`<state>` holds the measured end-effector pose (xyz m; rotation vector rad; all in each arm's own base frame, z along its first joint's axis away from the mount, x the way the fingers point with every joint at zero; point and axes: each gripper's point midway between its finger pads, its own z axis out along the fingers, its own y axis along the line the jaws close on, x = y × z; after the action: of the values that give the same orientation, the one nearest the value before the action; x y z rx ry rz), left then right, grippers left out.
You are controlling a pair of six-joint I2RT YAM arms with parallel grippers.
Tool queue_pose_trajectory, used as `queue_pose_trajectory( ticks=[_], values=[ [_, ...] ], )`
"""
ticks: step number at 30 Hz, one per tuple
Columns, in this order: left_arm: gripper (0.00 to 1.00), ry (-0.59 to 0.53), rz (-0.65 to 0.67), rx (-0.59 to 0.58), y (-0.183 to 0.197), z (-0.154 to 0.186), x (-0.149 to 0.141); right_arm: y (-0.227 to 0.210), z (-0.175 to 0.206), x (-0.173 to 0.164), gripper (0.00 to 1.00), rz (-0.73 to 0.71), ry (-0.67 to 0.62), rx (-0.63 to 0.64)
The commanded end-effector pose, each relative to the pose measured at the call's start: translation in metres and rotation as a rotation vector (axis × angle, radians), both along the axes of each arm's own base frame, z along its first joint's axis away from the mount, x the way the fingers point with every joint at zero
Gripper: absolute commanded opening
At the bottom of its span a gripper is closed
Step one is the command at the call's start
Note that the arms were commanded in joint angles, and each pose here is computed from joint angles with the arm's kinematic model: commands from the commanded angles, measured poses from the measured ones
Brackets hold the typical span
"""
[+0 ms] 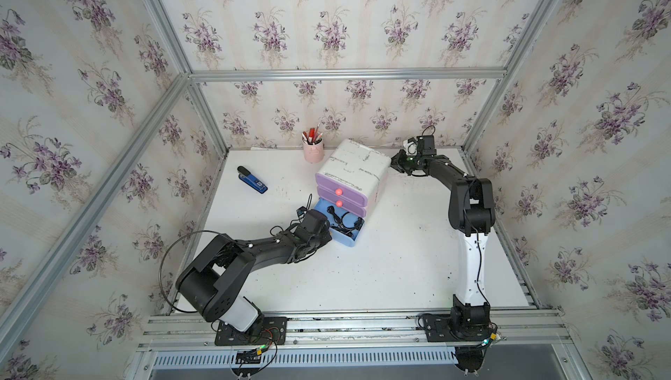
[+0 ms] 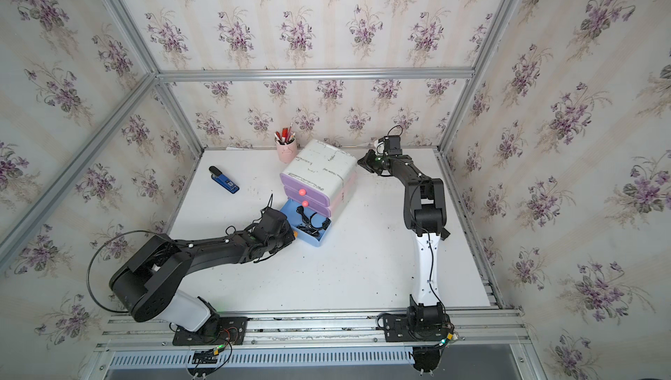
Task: Place the wired earphones into the drawer by color
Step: Close the drawer in the storage box.
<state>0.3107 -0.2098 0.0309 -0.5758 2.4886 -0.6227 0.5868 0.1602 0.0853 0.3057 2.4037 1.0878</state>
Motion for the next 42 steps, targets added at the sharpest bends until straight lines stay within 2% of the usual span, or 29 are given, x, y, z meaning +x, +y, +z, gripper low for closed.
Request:
queue_pose_trajectory(
  ticks=[1,5,11,18,26,29,33,37,42],
  values=[
    [0.00,-0.092,0.029,-0.021,-0.010,0.017,0.024,0.002,-0.007,-0.004,0.17,0.039,0.002,-0.002],
    [0.00,-0.127,0.053,-0.009,-0.016,0.021,0.041,0.004,-0.016,-0.008,0.17,0.059,0.008,-0.001],
    [0.00,-0.170,0.063,-0.052,-0.042,0.025,0.069,0.002,-0.026,-0.012,0.17,0.067,0.013,-0.013],
    [0.00,-0.170,0.048,-0.081,-0.071,0.016,0.079,-0.009,-0.027,-0.011,0.18,0.062,0.012,-0.026],
    [0.00,-0.171,0.011,-0.129,-0.105,0.016,0.085,-0.034,-0.018,-0.006,0.30,0.021,-0.003,-0.044],
    [0.00,-0.178,-0.004,-0.146,-0.114,0.018,0.084,-0.040,-0.014,-0.006,0.32,0.012,-0.007,-0.048],
    [0.00,-0.179,-0.031,-0.193,-0.122,0.022,0.077,-0.047,-0.007,-0.004,0.41,-0.004,-0.021,-0.051],
    [0.01,-0.181,-0.084,-0.210,-0.125,0.033,0.055,-0.058,0.006,-0.002,0.49,-0.027,-0.044,-0.068],
    [0.11,-0.166,-0.129,-0.193,-0.104,0.047,0.019,-0.083,0.034,-0.001,0.57,-0.074,-0.090,-0.120]
  ],
)
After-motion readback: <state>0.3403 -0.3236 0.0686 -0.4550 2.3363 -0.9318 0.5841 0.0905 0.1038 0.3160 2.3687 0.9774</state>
